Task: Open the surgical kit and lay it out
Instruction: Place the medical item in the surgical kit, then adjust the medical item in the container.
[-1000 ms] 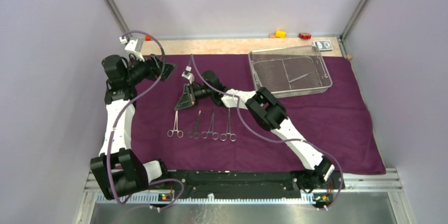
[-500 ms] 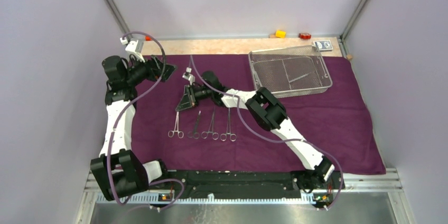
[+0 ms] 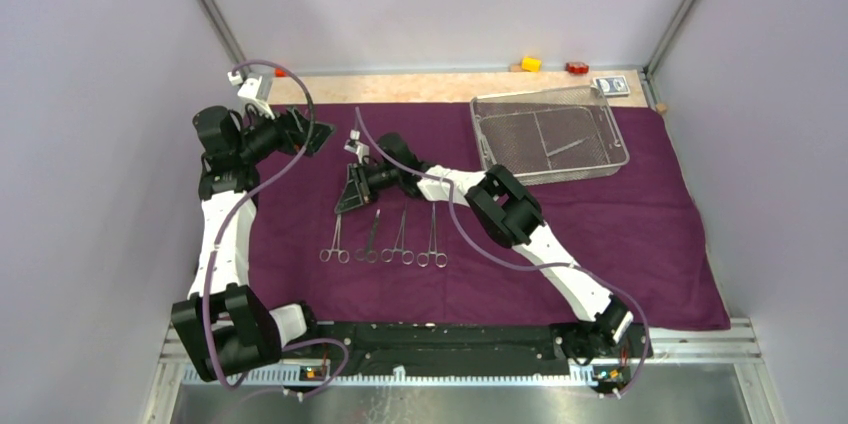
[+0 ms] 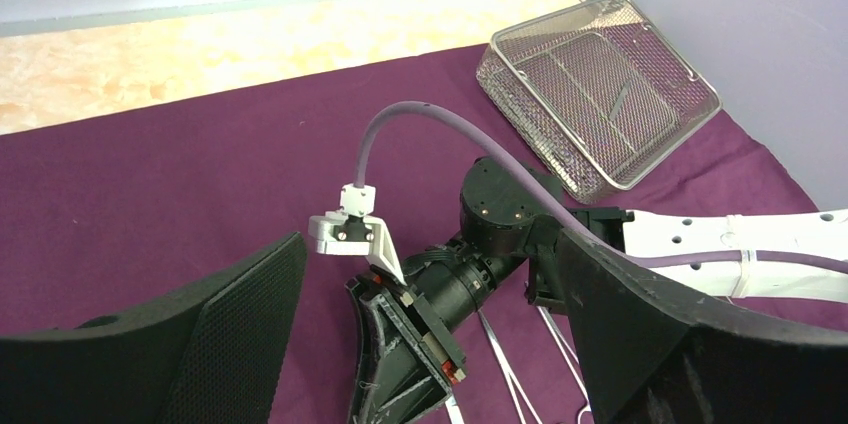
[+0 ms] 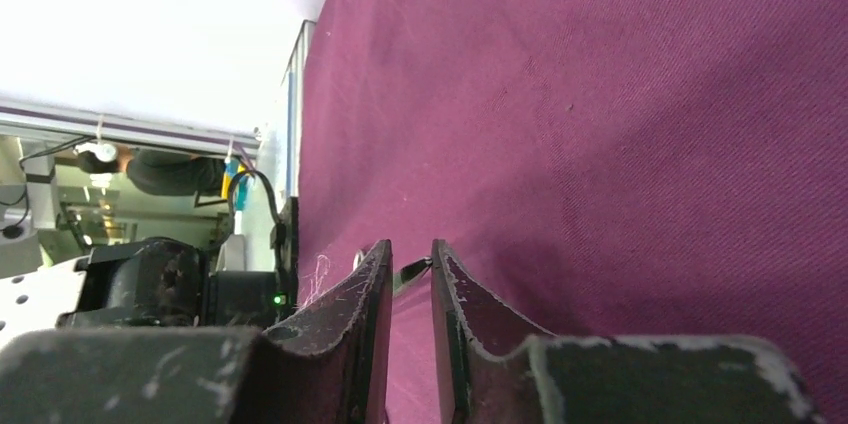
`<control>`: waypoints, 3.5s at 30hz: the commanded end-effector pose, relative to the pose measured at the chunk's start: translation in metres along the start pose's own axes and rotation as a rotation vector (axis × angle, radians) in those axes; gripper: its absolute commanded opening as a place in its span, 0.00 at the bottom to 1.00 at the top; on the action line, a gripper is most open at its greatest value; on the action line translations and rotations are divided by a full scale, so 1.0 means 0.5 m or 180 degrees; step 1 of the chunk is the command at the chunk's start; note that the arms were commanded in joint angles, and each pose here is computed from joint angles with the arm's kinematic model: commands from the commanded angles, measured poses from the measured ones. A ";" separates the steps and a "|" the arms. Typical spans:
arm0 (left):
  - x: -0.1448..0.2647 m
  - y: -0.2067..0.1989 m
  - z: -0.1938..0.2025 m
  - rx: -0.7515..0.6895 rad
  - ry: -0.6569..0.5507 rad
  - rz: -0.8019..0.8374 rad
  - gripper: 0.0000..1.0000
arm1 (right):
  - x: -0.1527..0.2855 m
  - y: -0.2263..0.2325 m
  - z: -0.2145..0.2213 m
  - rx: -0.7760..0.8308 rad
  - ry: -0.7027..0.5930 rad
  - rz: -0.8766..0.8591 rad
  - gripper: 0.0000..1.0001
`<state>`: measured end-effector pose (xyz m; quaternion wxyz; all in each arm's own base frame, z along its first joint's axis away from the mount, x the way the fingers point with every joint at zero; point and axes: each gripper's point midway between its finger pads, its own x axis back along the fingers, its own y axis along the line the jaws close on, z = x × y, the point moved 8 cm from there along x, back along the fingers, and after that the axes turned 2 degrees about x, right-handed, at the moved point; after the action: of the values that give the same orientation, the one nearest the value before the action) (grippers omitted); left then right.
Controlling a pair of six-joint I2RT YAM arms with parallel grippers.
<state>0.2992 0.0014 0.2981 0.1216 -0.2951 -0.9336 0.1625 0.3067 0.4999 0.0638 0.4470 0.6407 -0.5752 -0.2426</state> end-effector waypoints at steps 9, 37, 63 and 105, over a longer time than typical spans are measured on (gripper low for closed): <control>0.007 -0.013 -0.010 -0.0120 -0.0100 0.0098 0.99 | -0.007 0.043 -0.027 0.0281 0.0000 0.0039 0.27; 0.009 -0.019 -0.011 -0.0128 -0.0094 0.0170 0.99 | 0.015 0.097 -0.072 0.0752 0.0011 0.0255 0.35; 0.026 -0.029 -0.116 -0.0297 -0.0555 -0.0333 0.99 | 0.140 0.127 -0.175 0.1029 -0.0292 0.0541 0.39; -0.210 0.008 0.011 -0.0151 0.0312 0.0516 0.99 | 0.800 -0.006 -0.100 0.1456 0.0160 0.3577 0.44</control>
<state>0.3781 -0.0565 0.2603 0.1633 -0.3709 -0.9046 0.1320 0.4337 0.1330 0.1775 0.3612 0.3190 -0.8627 0.1532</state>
